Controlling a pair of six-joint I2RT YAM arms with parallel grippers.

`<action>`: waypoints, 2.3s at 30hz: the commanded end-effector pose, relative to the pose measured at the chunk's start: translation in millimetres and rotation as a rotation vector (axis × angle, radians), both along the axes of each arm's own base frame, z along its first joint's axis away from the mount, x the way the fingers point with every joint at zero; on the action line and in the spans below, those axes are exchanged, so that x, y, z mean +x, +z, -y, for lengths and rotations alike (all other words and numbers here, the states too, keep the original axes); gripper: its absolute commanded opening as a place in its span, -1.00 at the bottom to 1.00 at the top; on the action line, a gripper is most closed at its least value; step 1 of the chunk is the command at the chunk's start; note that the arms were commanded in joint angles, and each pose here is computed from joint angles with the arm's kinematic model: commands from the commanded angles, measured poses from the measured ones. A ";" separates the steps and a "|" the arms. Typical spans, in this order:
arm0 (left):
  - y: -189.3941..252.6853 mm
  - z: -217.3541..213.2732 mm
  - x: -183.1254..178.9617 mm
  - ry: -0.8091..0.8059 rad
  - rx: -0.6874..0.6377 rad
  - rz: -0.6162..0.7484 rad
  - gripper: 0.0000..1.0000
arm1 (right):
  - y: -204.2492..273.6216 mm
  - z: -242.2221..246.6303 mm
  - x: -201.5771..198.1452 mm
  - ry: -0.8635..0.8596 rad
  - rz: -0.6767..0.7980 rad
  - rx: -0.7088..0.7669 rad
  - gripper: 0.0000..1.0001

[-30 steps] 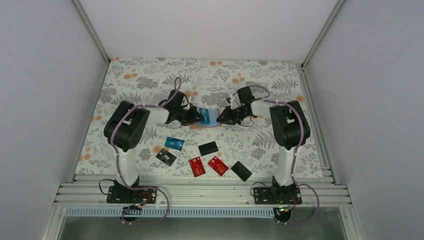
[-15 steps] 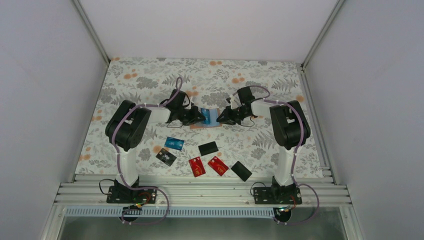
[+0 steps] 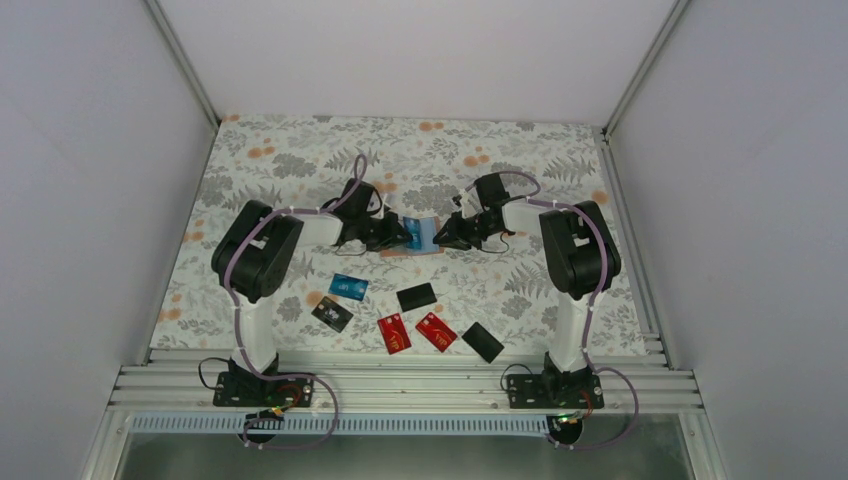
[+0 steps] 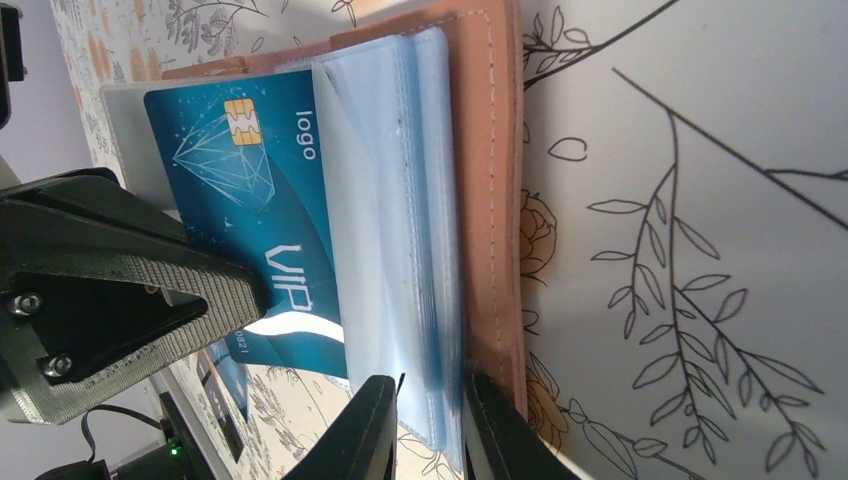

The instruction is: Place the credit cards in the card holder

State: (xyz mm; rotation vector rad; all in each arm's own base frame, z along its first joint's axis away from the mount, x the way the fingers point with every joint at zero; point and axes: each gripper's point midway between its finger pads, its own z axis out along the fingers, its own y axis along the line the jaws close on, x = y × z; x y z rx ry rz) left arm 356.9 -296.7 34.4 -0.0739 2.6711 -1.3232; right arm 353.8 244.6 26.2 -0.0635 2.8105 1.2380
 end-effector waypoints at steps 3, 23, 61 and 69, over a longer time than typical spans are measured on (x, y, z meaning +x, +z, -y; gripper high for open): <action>-25.0 3.1 -11.7 -0.013 0.053 -0.075 -0.95 | 2.0 -2.2 0.6 0.009 0.002 0.017 -0.61; -31.2 15.2 -9.0 -0.039 0.056 -0.079 -0.95 | 3.1 -2.8 0.9 0.013 0.003 0.022 -0.61; -53.4 3.4 -20.3 -0.125 0.150 -0.101 -0.95 | -35.9 25.8 64.2 -0.057 0.034 -0.207 -0.81; -53.9 5.2 -19.2 -0.134 0.133 -0.107 -0.95 | -33.6 21.7 62.2 -0.047 0.031 -0.182 -0.83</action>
